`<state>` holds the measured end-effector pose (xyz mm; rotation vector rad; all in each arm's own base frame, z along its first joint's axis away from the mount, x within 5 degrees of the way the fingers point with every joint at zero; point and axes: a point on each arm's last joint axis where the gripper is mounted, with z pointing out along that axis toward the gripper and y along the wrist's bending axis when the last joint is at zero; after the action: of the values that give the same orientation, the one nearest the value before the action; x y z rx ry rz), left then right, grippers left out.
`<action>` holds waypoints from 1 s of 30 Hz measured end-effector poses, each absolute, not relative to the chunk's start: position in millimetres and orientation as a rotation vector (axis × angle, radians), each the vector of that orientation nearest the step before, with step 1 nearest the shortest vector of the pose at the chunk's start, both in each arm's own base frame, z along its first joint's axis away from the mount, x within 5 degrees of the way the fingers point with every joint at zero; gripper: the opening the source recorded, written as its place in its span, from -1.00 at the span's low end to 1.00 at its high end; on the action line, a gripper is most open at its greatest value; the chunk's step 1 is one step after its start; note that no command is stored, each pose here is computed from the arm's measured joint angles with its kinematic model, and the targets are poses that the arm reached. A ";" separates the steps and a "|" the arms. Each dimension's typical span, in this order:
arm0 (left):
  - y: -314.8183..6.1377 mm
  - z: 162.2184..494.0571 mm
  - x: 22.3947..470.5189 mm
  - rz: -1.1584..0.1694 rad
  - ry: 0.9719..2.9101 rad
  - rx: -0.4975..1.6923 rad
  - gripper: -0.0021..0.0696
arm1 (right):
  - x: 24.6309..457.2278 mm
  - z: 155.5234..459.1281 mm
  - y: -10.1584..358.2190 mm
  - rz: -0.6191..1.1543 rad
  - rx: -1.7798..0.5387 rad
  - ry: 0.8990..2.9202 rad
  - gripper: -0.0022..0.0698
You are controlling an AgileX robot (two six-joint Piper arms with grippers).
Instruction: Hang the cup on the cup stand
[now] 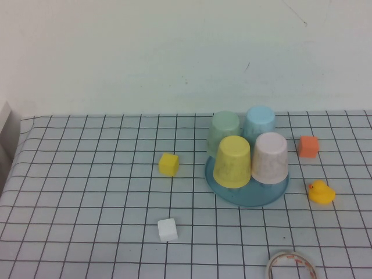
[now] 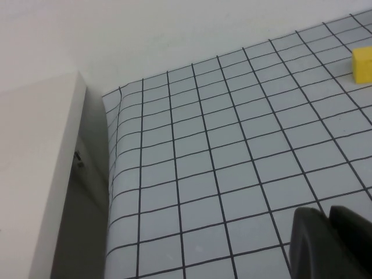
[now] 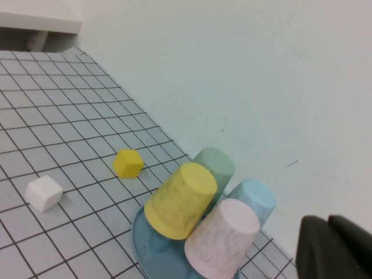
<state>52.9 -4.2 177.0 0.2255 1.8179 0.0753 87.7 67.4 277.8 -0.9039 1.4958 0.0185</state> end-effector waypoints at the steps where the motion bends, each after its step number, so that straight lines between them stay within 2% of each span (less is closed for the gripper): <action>1: -4.2 177.0 52.9 0.068 1.819 0.216 -0.89 | 87.7 277.8 67.4 0.019 -0.904 1.496 -0.94; 30: -4.8 176.3 52.7 -0.024 1.836 0.110 -0.89 | 87.7 277.8 67.4 0.019 -0.904 1.496 -0.94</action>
<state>52.7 -4.8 176.3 0.1095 1.8359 -0.0243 87.7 67.4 277.8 -0.9039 1.4958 0.0185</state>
